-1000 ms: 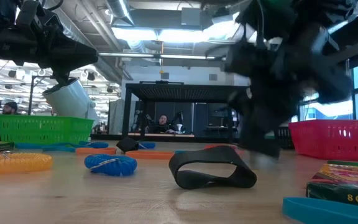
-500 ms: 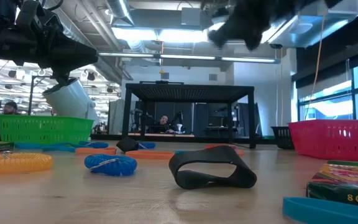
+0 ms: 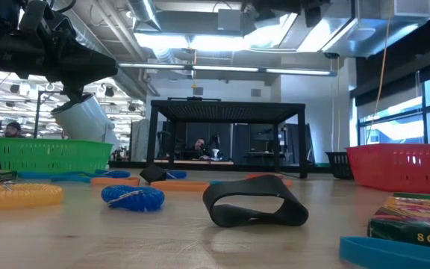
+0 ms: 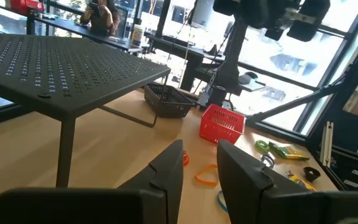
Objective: Pick & Place Office Desk Supplies
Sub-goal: Put the black rubber band band into the black bin
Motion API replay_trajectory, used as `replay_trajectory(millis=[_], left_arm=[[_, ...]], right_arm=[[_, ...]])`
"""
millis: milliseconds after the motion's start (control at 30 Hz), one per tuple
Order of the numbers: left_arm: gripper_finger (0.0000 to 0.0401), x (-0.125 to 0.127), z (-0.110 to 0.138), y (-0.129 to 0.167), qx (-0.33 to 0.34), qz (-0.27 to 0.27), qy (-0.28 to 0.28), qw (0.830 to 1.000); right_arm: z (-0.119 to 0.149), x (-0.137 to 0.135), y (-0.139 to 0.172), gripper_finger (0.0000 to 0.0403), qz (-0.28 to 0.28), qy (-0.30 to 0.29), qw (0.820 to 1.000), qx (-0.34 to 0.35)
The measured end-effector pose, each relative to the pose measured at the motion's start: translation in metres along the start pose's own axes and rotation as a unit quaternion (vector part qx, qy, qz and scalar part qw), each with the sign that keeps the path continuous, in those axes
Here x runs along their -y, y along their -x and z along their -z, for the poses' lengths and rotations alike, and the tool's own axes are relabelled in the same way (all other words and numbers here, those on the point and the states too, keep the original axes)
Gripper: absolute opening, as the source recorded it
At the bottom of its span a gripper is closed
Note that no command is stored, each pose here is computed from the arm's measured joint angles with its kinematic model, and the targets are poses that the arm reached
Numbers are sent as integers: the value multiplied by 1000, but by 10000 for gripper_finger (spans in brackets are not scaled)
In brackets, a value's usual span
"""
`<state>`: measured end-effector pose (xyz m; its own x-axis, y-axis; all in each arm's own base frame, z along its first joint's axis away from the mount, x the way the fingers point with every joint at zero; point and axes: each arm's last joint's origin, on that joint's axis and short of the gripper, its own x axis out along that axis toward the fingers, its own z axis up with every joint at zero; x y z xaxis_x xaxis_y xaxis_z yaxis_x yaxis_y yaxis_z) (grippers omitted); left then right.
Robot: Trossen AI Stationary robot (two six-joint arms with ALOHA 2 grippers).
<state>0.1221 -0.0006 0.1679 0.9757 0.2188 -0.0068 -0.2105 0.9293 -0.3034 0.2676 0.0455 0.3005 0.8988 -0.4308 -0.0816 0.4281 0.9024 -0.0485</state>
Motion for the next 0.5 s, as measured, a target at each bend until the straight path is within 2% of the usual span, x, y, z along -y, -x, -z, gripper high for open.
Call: replay_trajectory(millis=[167, 300, 500], left_arm=[[91, 0, 0, 0, 0, 0, 0, 1000], [91, 0, 0, 0, 0, 0, 0, 1000], [91, 0, 0, 0, 0, 0, 0, 1000]], right_arm=[[3, 7, 1, 13, 116, 12, 993, -9], [15, 20, 2, 13, 229, 64, 970, -57], [33, 53, 6, 13, 268, 14, 954, -137]])
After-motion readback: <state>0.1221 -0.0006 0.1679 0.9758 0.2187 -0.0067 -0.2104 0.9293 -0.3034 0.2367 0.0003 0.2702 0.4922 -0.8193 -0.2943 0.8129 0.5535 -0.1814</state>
